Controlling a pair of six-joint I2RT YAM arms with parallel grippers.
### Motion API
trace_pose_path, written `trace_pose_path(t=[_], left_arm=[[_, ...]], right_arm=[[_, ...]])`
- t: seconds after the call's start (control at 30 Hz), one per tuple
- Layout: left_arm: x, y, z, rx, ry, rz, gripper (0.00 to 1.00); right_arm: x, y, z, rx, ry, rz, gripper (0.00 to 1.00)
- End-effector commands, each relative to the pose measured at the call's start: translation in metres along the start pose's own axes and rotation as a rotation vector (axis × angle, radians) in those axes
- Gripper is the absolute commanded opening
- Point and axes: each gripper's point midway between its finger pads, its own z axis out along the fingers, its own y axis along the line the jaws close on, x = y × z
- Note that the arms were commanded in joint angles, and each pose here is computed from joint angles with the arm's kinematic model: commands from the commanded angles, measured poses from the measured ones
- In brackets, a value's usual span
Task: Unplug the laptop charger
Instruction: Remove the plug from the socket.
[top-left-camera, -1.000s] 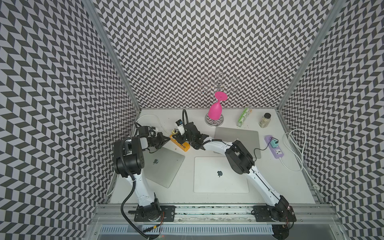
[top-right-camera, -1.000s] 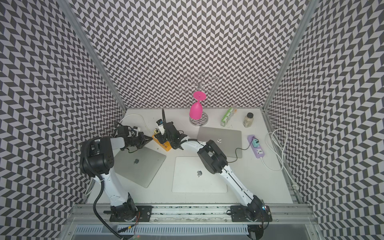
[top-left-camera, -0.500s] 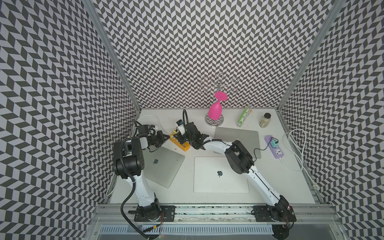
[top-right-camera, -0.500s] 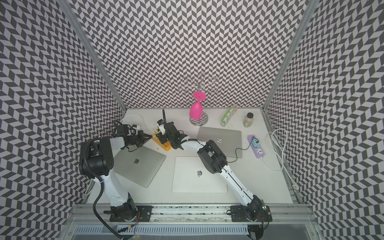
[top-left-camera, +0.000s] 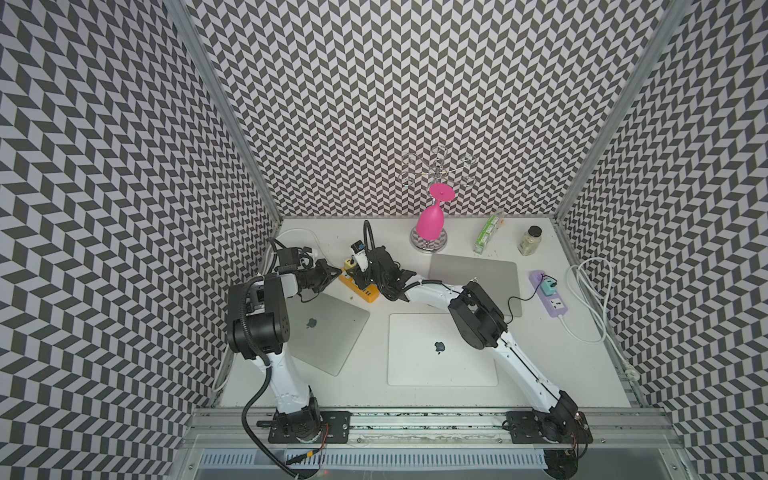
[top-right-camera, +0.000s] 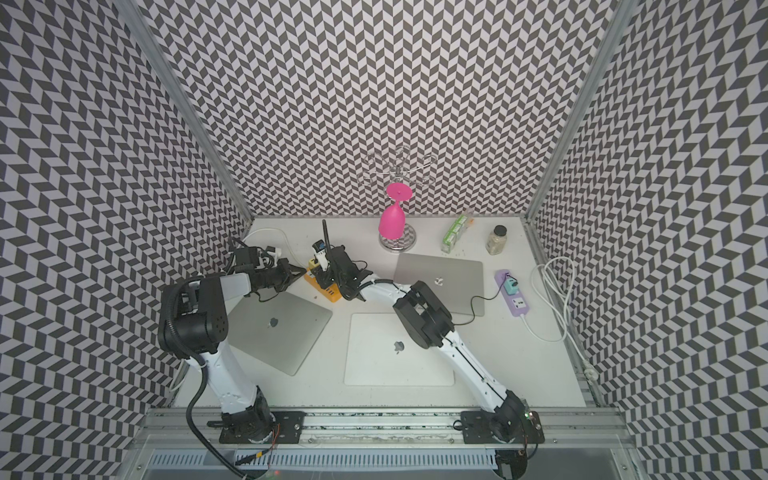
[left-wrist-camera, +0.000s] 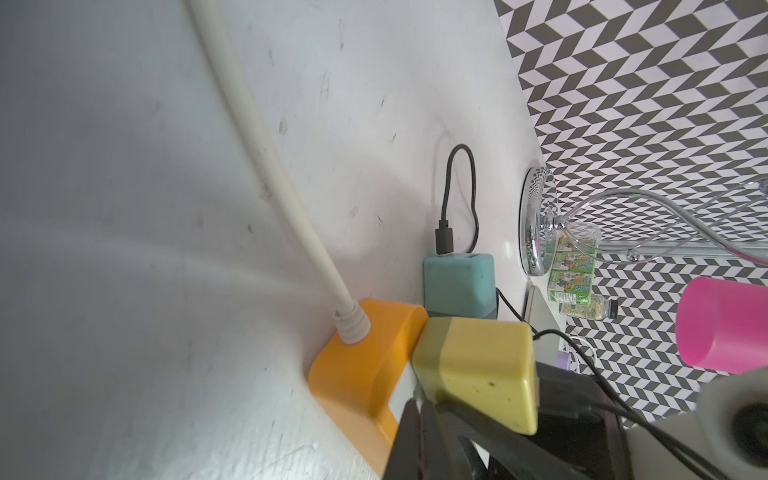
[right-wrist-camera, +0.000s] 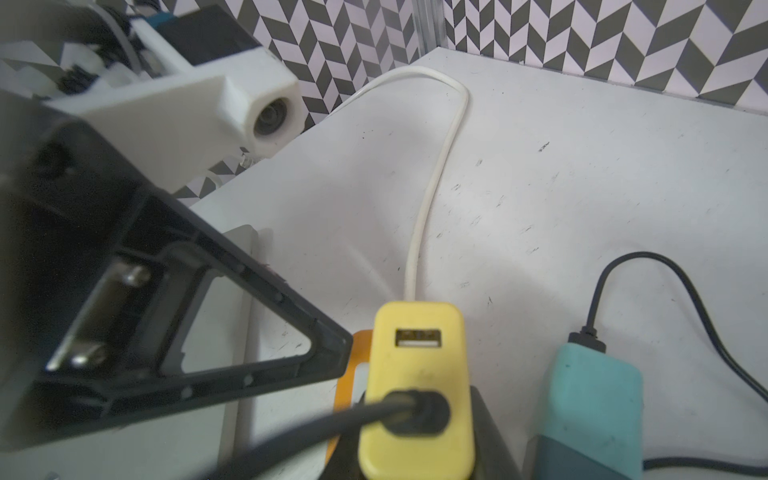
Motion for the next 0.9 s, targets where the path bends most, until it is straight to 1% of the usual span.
trace_pose_path(t=[0.0,0.43,0.57,0.67,0.87], left_arm=[[-0.005,-0.004,0.002,0.008,-0.013,0.016,0.0],[0.009,0.023,0.013,-0.04,0.033,-0.029,0.0],[0.016,0.034,0.015,-0.068,0.044,-0.039,0.0],[0.021,0.04,0.016,-0.084,0.047,-0.046,0.0],[0.028,0.045,0.016,-0.088,0.06,-0.045,0.0]], right_arm=[[-0.003,0.004,-0.004,0.01,-0.003,-0.026,0.23],[-0.008,0.009,-0.006,0.053,-0.017,-0.073,0.21],[-0.017,0.011,-0.01,0.056,-0.035,-0.082,0.15],[-0.029,0.016,-0.015,0.033,-0.058,-0.072,0.07],[-0.047,0.024,-0.02,-0.02,-0.105,-0.025,0.04]])
